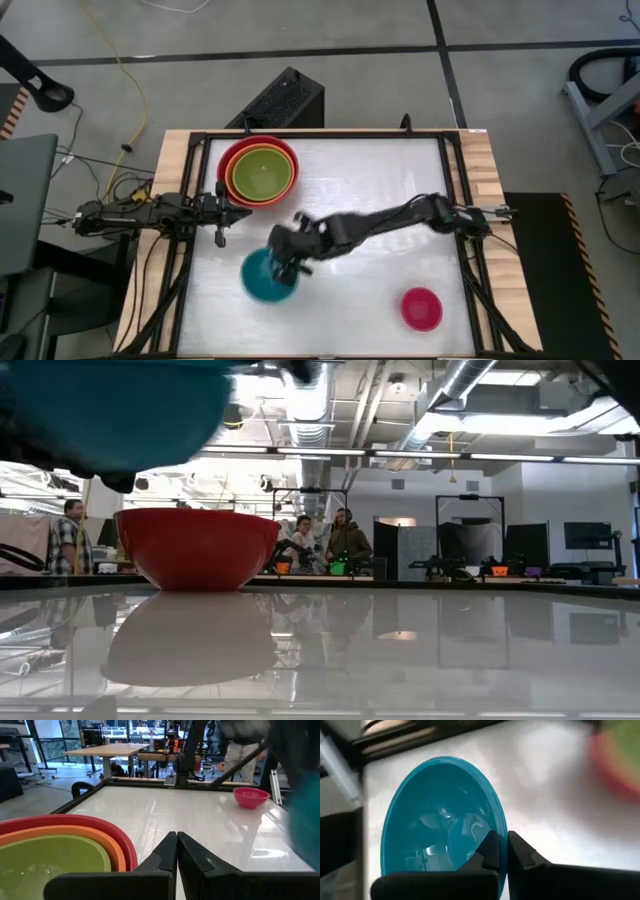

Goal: Nest bowls inside each other
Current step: Stack the blue bowl on top of the green bowl

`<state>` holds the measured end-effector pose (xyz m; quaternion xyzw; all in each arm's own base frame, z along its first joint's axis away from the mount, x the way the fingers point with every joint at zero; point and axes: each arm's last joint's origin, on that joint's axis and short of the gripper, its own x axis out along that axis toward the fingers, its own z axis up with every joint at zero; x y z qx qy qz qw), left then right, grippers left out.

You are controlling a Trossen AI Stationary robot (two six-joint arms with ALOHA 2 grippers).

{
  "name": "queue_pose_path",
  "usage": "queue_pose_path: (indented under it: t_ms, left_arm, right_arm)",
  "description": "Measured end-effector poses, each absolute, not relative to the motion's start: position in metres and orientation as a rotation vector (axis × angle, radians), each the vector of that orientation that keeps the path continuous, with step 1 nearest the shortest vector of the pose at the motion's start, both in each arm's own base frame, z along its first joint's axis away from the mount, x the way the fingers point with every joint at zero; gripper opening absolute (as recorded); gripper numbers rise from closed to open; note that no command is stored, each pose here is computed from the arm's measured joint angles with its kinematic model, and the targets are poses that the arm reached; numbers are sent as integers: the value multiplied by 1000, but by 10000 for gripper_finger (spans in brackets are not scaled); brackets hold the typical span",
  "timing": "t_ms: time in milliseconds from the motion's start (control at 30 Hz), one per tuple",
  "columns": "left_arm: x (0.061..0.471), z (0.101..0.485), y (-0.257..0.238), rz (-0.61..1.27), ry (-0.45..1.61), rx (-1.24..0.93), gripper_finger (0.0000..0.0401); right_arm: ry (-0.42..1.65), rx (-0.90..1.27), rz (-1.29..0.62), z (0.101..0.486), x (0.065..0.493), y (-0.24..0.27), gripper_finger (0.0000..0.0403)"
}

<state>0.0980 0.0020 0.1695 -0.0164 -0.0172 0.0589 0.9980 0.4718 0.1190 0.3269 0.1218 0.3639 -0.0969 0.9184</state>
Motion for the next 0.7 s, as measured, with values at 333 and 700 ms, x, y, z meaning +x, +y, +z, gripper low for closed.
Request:
queue_pose_path:
  t_ms: [333,700]
  left_arm:
    - [98,169,2,118,-34,-33,0]
    - [98,169,2,118,-34,-33,0]
  right_arm:
    - [618,251,-453,428,402,16,16]
    - [533,454,-531,400,423,-140,16]
